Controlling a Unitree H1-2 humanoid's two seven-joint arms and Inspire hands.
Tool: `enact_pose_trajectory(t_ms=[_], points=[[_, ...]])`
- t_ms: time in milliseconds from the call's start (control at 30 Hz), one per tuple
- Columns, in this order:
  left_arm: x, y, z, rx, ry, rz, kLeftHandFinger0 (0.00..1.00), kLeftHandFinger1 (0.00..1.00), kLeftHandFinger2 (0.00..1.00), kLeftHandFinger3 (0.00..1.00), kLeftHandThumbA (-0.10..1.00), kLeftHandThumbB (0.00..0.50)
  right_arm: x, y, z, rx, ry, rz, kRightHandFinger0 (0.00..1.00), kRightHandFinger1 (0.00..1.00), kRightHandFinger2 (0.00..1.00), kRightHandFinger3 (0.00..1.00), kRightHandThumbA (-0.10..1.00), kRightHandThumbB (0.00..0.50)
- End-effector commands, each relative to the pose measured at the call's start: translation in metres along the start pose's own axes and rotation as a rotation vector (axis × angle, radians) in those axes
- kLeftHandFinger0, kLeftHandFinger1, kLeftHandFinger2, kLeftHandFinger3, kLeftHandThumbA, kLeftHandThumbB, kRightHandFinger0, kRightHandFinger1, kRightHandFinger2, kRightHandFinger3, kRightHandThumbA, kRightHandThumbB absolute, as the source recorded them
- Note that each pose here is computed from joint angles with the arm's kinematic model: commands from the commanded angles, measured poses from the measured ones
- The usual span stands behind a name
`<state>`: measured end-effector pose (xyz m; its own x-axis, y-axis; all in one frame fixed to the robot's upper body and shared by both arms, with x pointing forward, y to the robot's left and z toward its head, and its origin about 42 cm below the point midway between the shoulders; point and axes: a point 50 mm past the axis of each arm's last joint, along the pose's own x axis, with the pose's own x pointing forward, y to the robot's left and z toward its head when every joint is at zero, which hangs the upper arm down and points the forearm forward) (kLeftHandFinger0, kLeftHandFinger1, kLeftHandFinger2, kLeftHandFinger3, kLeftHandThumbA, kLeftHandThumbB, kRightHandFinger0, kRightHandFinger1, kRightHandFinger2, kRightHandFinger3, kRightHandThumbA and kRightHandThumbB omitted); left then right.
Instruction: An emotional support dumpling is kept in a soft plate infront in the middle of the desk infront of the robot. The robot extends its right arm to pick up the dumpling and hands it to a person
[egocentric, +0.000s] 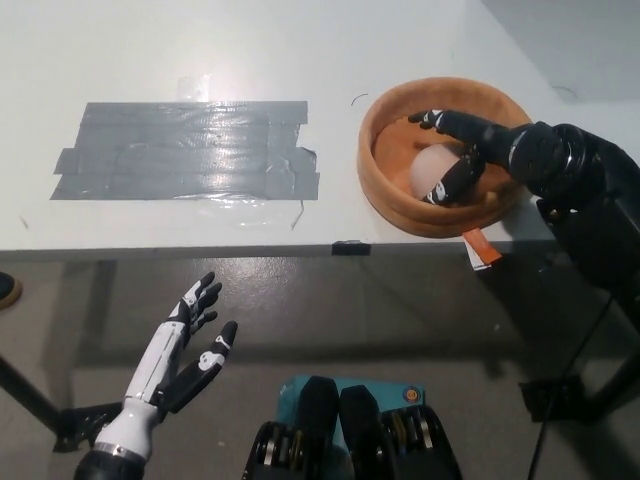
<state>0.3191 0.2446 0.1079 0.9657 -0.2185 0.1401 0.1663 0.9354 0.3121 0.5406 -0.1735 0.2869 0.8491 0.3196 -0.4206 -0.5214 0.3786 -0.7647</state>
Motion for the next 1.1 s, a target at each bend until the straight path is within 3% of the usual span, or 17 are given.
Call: enact_pose_trajectory(t_ms=[0,133,233,333,367,400,433,467,500,533,667,733,767,800,867,933,1067], points=[[0.009,0.006,0.013,0.031,-0.062,-0.019,0.97,1.0,1.0,1.0,0.64,0.29,-0.003,-0.023,0.005,-0.027,0.024,0.027,1.0,1.0,1.0,1.0,0.93,0.361],[0.009,0.006,0.013,0.026,-0.052,-0.02,0.98,1.0,1.0,1.0,0.64,0.289,0.0,-0.02,0.0,-0.053,0.039,0.042,1.0,1.0,1.0,1.0,0.85,0.352],[0.01,0.007,0.013,0.03,-0.057,-0.021,0.99,1.0,1.0,1.0,0.65,0.289,0.004,-0.018,-0.002,-0.079,0.09,0.069,0.7,0.82,1.0,1.0,0.68,0.318],[0.011,0.007,0.014,0.027,-0.066,-0.019,0.99,1.0,1.0,1.0,0.65,0.289,0.009,-0.017,-0.005,-0.139,0.167,0.109,0.16,0.25,0.5,1.0,0.45,0.334],[0.011,0.008,0.014,0.026,-0.066,-0.018,0.99,1.0,1.0,1.0,0.65,0.292,0.01,-0.017,-0.005,-0.194,0.178,0.107,0.01,0.04,0.28,1.0,0.24,0.306],[0.013,0.008,0.015,0.025,-0.068,-0.018,0.99,1.0,1.0,1.0,0.65,0.293,0.01,-0.018,-0.005,-0.232,0.178,0.102,0.0,0.01,0.21,1.0,0.06,0.285],[0.013,0.008,0.015,0.025,-0.068,-0.018,0.99,1.0,1.0,1.0,0.65,0.293,0.01,-0.018,-0.006,-0.247,0.179,0.102,0.0,0.02,0.22,0.96,0.0,0.279],[0.012,0.008,0.016,0.035,-0.067,-0.019,0.99,1.0,1.0,1.0,0.65,0.294,0.01,-0.017,-0.007,-0.307,0.179,0.09,0.11,0.29,0.45,0.75,-0.1,0.217],[0.012,0.008,0.016,0.036,-0.067,-0.019,0.99,1.0,1.0,1.0,0.65,0.294,0.01,-0.017,-0.008,-0.317,0.184,0.086,0.28,0.51,0.63,0.76,-0.1,0.184],[0.012,0.008,0.016,0.039,-0.066,-0.02,1.0,1.0,1.0,1.0,0.66,0.292,0.01,-0.016,-0.011,-0.316,0.195,0.061,0.37,0.57,0.68,0.93,-0.1,0.176],[0.017,0.011,0.019,0.041,-0.075,-0.018,1.0,1.0,1.0,1.0,0.67,0.29,0.009,-0.022,-0.013,-0.283,0.195,-0.016,0.33,0.55,0.63,0.97,-0.1,0.143],[0.018,0.01,0.019,0.036,-0.073,-0.017,1.0,1.0,1.0,1.0,0.67,0.292,0.01,-0.022,-0.015,-0.274,0.176,-0.06,0.23,0.7,0.79,0.64,-0.1,0.124],[0.018,0.01,0.019,0.034,-0.072,-0.017,1.0,1.0,1.0,1.0,0.67,0.294,0.01,-0.023,-0.015,-0.269,0.171,-0.068,0.24,0.78,0.93,0.66,-0.1,0.124],[0.018,0.01,0.019,0.033,-0.072,-0.017,1.0,1.0,1.0,1.0,0.67,0.294,0.01,-0.023,-0.015,-0.26,0.161,-0.088,0.27,0.84,1.0,0.83,-0.1,0.126],[0.018,0.01,0.019,0.039,-0.079,-0.017,0.99,1.0,1.0,1.0,0.67,0.293,0.009,-0.026,-0.012,-0.239,0.14,-0.125,0.35,0.87,1.0,1.0,-0.1,0.128],[0.02,0.011,0.019,0.041,-0.08,-0.017,0.99,1.0,1.0,1.0,0.69,0.297,0.005,-0.033,-0.005,-0.205,0.088,-0.18,0.39,0.89,1.0,1.0,-0.1,0.156],[0.024,0.013,0.021,0.043,-0.087,-0.015,0.99,1.0,1.0,1.0,0.69,0.289,-0.005,-0.048,0.011,-0.161,0.002,-0.273,0.3,0.84,1.0,1.0,-0.1,0.184]])
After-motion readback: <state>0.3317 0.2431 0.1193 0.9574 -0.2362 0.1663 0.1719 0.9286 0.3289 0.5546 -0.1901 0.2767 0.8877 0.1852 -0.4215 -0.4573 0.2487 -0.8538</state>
